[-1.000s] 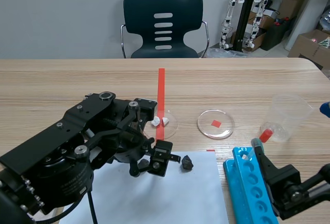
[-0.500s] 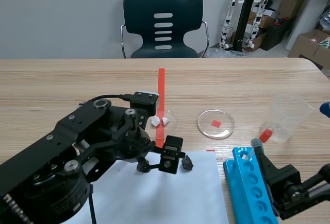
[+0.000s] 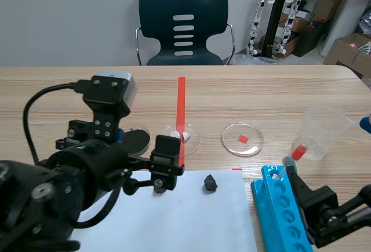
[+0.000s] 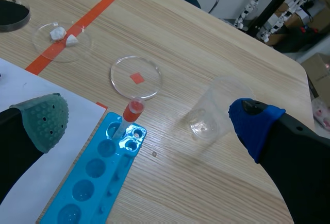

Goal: Put the middle mineral back

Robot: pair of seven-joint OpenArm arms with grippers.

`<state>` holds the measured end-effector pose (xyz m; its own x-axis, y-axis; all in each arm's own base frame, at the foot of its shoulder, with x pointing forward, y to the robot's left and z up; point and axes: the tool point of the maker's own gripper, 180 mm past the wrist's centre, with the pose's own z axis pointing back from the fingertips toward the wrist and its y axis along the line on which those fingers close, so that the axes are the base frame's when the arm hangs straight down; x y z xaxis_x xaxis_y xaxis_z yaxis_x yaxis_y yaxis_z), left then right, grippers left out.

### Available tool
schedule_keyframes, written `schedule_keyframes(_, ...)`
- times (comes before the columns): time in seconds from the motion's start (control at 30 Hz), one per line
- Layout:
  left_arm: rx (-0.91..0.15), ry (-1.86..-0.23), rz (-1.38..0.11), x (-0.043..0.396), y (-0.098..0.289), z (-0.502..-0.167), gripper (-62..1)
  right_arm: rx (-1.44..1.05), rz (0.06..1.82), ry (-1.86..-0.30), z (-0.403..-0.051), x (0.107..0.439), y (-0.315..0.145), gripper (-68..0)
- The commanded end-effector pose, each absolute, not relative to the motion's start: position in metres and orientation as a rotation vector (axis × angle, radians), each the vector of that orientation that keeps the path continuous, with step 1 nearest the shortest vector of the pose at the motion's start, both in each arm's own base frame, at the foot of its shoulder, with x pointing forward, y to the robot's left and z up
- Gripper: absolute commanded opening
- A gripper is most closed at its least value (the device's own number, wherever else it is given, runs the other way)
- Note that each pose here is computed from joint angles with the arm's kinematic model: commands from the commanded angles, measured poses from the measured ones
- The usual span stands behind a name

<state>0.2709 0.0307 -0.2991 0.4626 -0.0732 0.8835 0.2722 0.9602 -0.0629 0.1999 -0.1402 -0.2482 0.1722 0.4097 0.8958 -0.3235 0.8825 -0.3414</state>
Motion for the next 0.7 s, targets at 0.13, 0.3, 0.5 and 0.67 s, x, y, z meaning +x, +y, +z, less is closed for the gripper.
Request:
schedule_keyframes(0.13,-0.204,-1.160,-0.254,0.261,0.059,-0.284,-0.3,-0.081,0.516,-1.342,-0.236,0.205,-0.139,0.4)
schedule_keyframes(0.3,-0.279,-1.213,-0.364,0.247,0.066,-0.274,1.4,-0.080,0.516,-1.345,-0.236,0.205,-0.138,0.4)
schedule_keyframes(0.5,-0.388,-1.312,-0.477,0.231,0.062,-0.255,1.4,-0.080,0.516,-1.345,-0.236,0.205,-0.138,0.4)
schedule_keyframes(0.67,-0.358,-1.372,-0.565,0.224,0.062,-0.242,1.4,-0.078,0.517,-1.354,-0.235,0.205,-0.138,0.4)
